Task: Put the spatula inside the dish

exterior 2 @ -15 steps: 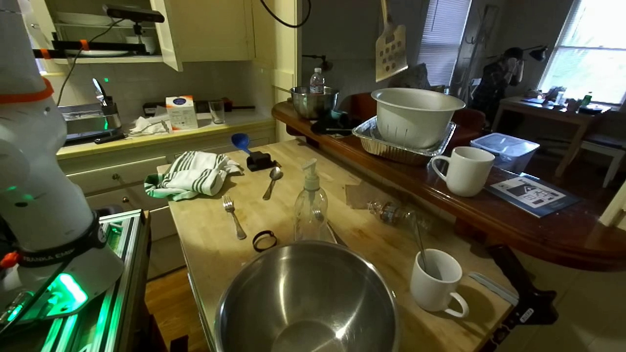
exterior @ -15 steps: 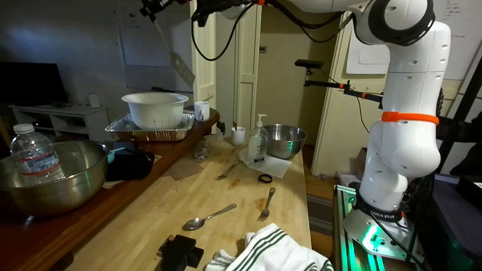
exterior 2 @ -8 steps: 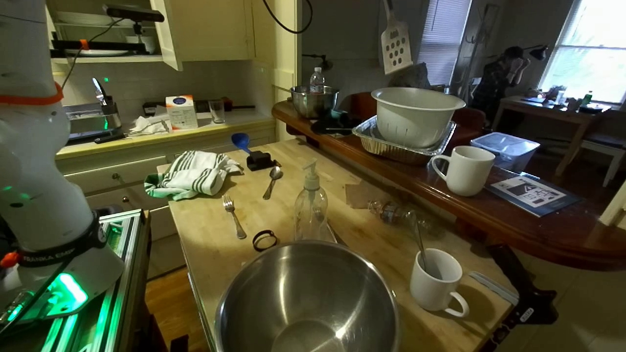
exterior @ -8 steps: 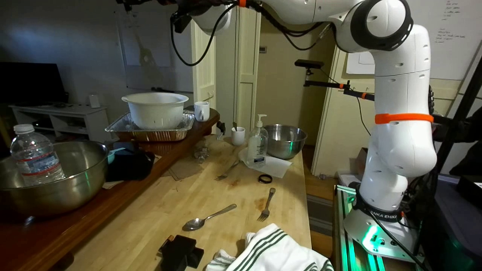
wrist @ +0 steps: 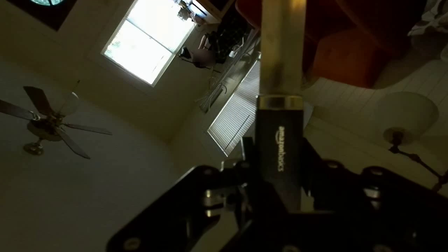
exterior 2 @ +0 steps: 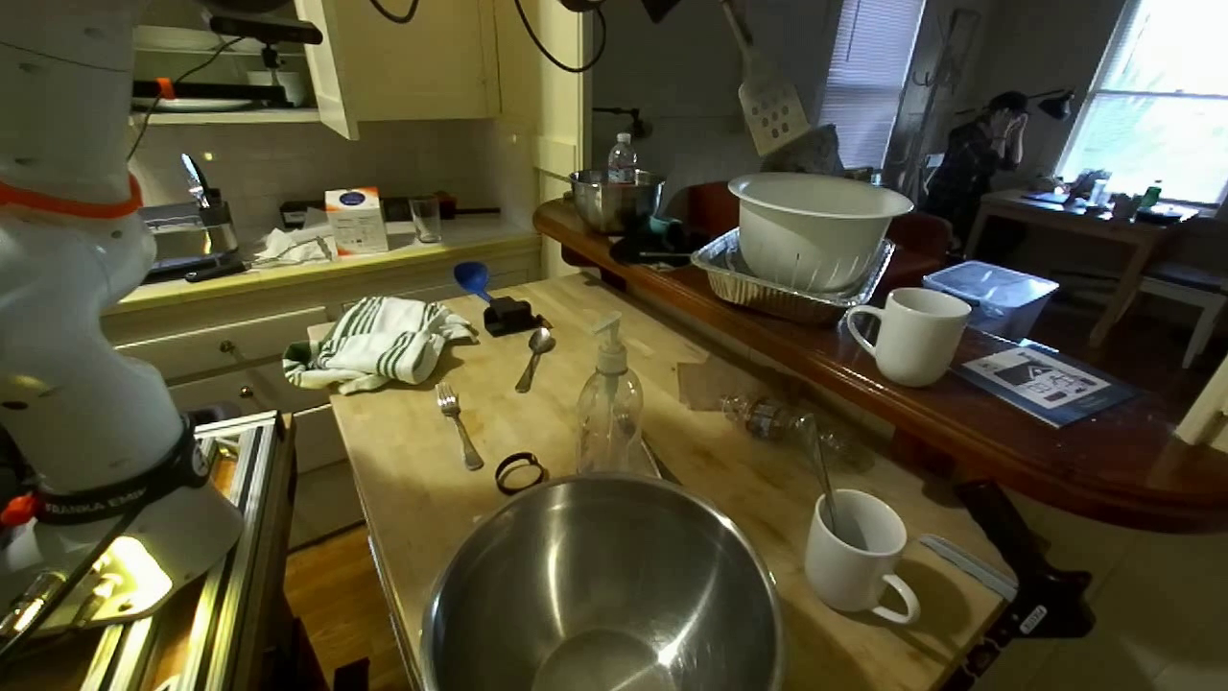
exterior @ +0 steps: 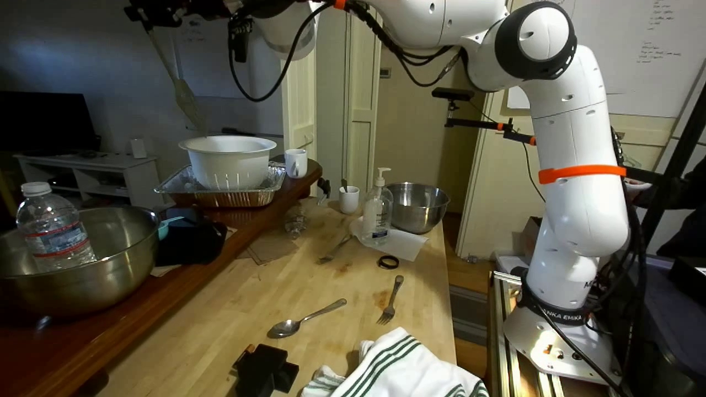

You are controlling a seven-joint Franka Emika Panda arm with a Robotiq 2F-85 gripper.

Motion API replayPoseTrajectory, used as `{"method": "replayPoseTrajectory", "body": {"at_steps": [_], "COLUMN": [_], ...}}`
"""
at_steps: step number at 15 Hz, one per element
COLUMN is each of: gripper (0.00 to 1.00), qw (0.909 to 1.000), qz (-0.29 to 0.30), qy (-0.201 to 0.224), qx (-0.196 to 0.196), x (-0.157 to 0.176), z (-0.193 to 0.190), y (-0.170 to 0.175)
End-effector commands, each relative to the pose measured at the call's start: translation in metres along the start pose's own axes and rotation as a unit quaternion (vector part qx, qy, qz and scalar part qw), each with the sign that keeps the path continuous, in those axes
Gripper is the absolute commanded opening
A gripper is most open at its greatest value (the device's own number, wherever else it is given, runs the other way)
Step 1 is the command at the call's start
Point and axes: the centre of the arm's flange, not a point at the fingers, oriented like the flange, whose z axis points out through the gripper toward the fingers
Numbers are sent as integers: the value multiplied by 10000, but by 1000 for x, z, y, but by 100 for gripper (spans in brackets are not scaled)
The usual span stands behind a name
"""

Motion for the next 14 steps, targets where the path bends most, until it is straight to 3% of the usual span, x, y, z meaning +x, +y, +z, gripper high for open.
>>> {"method": "replayPoseTrajectory", "body": {"at_steps": [1,8,14], "gripper": [8,8,8], "qw": [9995,9986,9963], "qz": [-306,62,206], "qy": [-117,-523,-778], "qx": [5,-21,288], "x": [-25,-85,-123], "z": [-7,-2,8], "y": [16,19,5]}}
